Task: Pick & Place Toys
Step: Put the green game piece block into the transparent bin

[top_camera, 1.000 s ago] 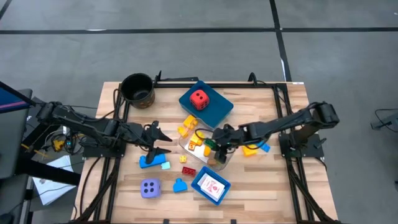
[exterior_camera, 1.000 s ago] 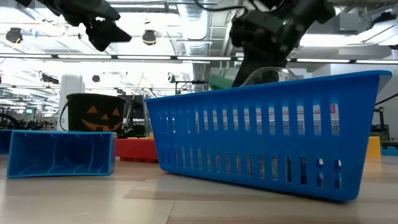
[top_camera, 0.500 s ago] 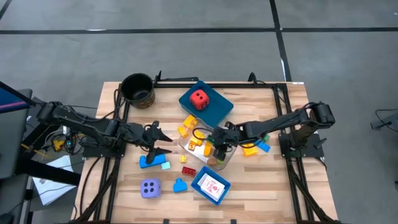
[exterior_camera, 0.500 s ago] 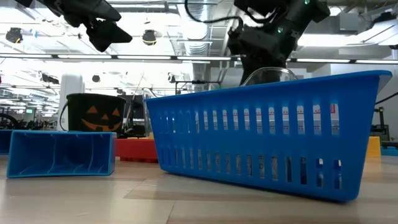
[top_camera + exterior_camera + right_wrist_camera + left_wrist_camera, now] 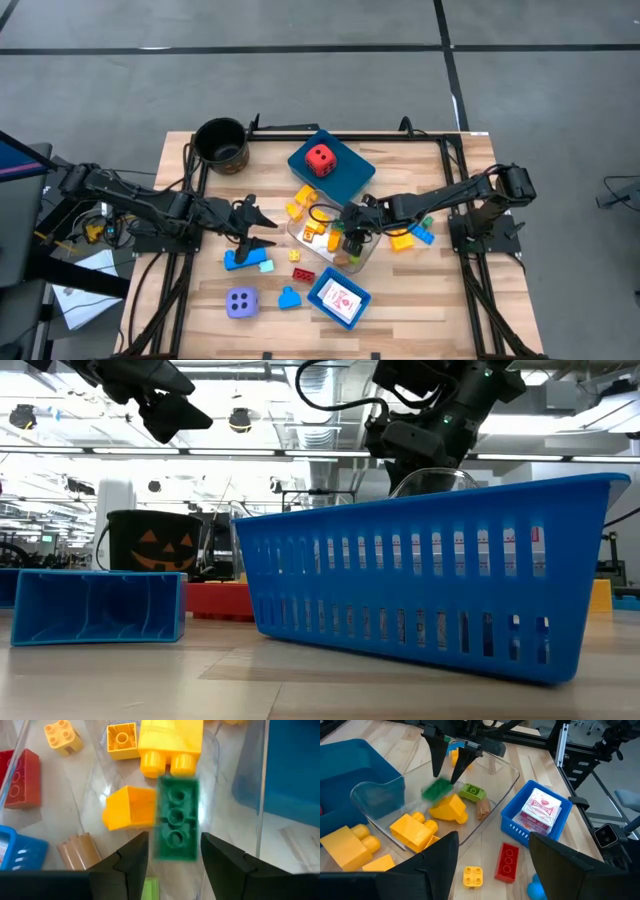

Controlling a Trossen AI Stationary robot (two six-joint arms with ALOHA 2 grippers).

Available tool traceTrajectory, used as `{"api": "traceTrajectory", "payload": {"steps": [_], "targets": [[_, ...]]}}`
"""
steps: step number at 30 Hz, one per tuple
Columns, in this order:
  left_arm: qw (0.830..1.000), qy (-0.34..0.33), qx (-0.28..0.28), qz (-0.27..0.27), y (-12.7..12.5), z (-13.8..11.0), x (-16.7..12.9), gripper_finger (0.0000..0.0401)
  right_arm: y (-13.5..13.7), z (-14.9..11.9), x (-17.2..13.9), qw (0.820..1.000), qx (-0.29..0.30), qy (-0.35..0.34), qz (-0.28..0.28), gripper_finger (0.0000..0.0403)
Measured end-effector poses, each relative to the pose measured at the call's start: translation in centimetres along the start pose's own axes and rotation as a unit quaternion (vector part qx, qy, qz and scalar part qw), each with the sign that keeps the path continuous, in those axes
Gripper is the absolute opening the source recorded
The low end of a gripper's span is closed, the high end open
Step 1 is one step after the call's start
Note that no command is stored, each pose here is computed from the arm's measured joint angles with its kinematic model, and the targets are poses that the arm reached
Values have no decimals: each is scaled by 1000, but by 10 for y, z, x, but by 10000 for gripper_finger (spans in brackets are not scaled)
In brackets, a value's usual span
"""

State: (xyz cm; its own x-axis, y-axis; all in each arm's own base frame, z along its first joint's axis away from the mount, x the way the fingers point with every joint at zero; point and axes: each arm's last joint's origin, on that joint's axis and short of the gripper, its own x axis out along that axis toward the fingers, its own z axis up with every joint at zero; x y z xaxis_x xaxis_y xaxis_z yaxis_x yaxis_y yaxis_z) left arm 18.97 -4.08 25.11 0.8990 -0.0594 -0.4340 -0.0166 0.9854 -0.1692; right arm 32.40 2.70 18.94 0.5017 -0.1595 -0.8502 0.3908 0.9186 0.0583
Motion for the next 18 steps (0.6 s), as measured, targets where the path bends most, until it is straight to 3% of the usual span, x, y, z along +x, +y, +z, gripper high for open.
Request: {"api": "traceTrajectory", "payload": {"steps": [10, 18], "targets": [[1000, 0, 0, 0, 0, 0, 0, 237, 0, 0, -3, 1000, -14, -2, 2, 176], [1000, 0, 0, 0, 0, 0, 0, 237, 22, -3, -38, 997, -26, -48, 52, 163]]}}
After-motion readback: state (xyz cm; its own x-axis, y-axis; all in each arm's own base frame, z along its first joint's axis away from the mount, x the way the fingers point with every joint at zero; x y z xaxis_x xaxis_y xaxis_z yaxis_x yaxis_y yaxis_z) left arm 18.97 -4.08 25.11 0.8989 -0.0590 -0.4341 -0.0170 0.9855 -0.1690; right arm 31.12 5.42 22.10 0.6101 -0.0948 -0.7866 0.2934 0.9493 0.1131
